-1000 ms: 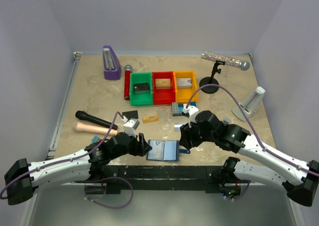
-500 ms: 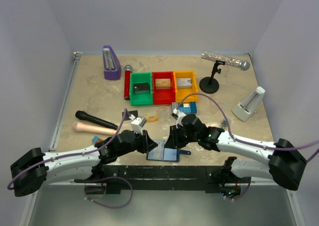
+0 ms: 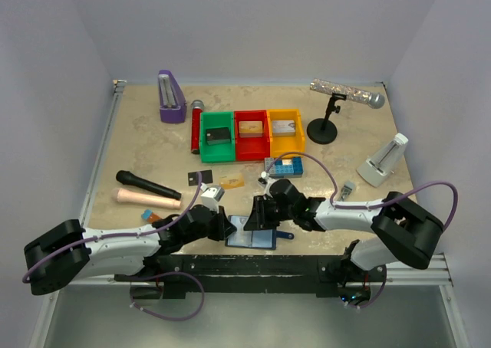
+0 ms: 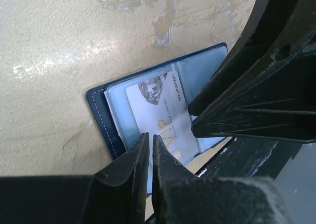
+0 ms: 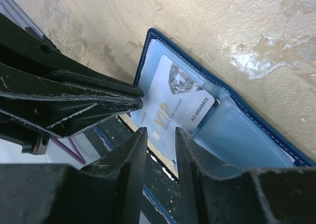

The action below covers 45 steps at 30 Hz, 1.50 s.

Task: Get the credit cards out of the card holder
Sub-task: Remove the credit card from the card holder.

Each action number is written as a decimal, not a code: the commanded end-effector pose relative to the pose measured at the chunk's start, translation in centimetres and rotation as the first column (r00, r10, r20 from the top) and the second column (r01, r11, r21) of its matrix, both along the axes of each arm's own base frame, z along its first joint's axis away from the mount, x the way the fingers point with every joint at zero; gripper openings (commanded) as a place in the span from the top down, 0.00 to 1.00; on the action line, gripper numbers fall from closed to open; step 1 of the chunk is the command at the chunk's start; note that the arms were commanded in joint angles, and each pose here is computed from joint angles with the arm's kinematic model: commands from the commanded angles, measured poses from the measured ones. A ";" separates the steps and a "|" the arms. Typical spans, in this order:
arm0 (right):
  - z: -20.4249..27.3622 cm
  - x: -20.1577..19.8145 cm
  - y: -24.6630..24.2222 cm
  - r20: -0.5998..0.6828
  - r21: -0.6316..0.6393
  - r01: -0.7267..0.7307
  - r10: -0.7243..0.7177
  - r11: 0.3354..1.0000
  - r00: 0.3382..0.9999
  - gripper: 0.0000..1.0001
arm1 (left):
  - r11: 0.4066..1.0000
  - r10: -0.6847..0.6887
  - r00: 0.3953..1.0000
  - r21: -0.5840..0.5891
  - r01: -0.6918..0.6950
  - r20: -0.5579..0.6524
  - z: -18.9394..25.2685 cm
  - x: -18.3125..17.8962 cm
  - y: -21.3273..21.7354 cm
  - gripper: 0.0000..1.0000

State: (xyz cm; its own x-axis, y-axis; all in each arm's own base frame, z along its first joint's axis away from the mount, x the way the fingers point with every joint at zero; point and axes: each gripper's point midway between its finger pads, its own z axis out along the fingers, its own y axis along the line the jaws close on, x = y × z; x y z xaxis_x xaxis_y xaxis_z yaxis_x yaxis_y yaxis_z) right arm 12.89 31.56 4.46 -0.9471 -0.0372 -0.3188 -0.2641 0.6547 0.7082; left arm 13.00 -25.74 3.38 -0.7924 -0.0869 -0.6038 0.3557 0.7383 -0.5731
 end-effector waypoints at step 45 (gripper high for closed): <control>-0.5 0.3 0.4 -0.025 0.091 0.047 -0.045 0.995 0.999 0.55 | 0.997 0.075 0.996 0.017 -0.075 -0.056 -3.1 -0.7 2.2 1.00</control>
